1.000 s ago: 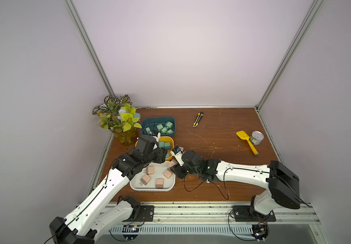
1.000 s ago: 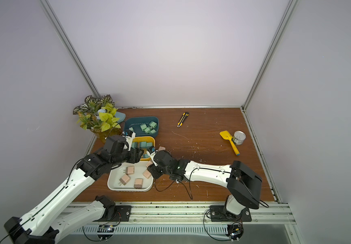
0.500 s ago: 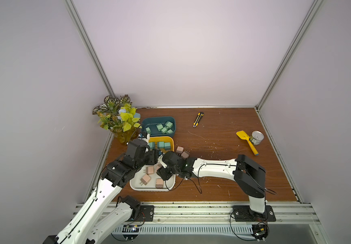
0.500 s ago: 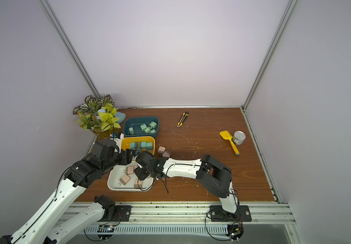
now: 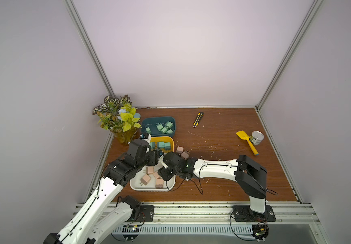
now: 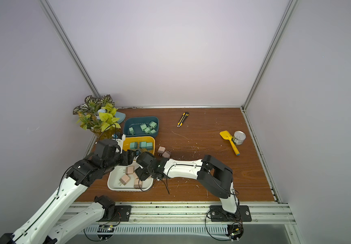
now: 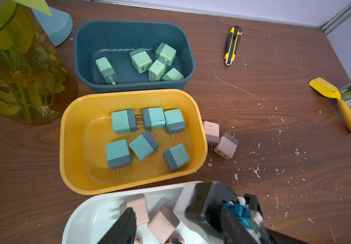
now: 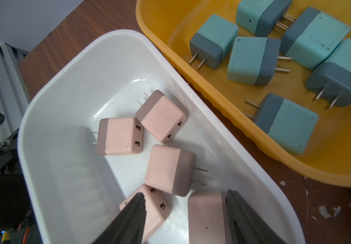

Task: Place the plugs by color into the storage box
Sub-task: Place the plug in the storage box, then pick up the plug from the center of the board.

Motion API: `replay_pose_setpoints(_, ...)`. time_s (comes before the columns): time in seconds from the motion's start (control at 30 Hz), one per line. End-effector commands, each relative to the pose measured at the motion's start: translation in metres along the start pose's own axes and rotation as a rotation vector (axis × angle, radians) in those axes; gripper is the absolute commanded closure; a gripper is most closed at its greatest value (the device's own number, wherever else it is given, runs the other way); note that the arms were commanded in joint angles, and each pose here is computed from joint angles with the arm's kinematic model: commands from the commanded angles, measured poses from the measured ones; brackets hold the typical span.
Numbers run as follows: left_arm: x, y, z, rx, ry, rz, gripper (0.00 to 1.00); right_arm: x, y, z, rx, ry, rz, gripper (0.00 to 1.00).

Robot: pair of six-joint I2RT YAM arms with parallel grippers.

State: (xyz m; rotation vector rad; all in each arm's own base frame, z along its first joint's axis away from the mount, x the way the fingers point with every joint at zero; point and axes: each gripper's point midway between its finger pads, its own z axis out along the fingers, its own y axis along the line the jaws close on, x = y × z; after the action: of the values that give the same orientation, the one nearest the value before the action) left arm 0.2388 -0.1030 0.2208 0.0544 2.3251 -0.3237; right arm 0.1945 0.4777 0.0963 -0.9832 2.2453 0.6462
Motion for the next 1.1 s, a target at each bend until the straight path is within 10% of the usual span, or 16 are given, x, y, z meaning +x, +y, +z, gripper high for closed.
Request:
replay_pose_setpoints(0.0,-0.003,-0.001,0.001,0.0,-0.009,-0.001,0.35,-0.033,0.007,-0.033,-0.015,-0.125,0.012,0.34)
replay_pose_setpoints(1.07,-0.011,-0.037,0.049,0.145,0.033,0.033,0.35,0.003,-0.089,-0.122,0.18,-0.277,0.239,0.38)
